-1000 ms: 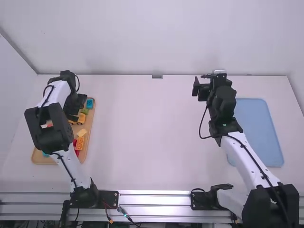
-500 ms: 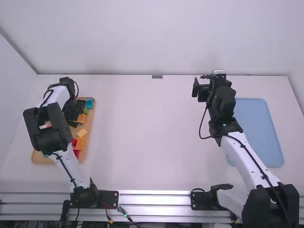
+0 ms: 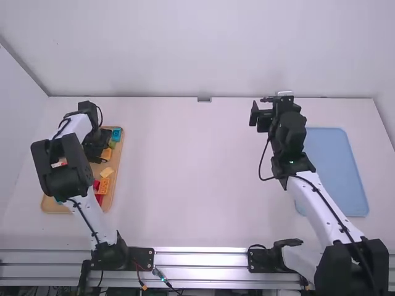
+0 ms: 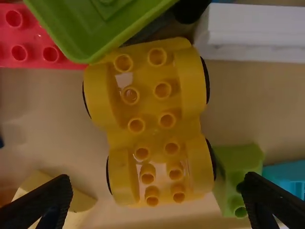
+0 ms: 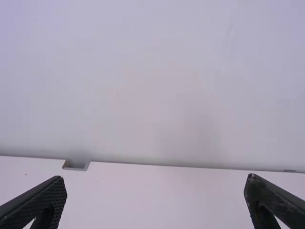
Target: Assemble lego blocks to make yellow taxi
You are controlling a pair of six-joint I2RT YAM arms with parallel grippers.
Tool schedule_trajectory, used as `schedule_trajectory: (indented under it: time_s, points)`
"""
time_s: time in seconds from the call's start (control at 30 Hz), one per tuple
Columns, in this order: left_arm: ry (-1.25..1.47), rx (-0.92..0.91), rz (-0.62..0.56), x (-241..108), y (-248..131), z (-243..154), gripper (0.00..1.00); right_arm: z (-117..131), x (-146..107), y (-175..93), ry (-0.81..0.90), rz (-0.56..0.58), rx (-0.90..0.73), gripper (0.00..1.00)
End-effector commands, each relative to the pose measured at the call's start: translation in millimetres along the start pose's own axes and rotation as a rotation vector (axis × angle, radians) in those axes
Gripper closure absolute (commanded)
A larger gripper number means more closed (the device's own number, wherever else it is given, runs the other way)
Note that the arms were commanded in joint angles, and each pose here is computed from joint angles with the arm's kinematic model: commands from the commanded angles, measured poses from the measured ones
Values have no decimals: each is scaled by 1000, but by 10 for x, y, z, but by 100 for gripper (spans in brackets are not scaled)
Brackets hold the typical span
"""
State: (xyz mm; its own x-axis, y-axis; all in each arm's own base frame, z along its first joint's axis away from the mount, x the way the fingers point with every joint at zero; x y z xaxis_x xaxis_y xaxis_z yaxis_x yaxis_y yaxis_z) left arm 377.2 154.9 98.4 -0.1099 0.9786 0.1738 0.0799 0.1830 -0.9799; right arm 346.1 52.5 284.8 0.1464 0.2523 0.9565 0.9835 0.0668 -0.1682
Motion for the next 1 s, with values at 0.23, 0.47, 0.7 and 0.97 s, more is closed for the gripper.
schedule_trajectory:
  time_s: [0.23,0.47,0.7,0.97]
  points:
    - [10,67,-16,-5,97,141,9,-43,158,14,15,-36,-14,1]
    - [-8,28,-28,105,-66,6,3,-42,159,14,15,-37,-14,1]
    - [-35,53,-26,236,-143,40,0,-43,153,15,14,-34,-15,1]
    - [-31,53,-20,177,-3,96,0,-45,154,15,15,-34,-15,1]
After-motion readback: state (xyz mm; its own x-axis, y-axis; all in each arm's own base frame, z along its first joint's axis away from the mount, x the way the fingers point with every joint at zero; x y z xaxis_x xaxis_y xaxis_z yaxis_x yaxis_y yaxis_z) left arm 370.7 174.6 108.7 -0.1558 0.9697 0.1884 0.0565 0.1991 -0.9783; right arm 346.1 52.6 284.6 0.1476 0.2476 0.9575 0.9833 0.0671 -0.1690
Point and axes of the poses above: each hand's point on the last joint's axis, 136 mm out from that joint toward the fingers, its own y axis out along the fingers, its own z axis along the line the jaws close on, x = y × z, the point moved 8 cm from there along -y, back along the fingers, and after that the axes turned 11 degrees about -y, right-handed, at the moved point
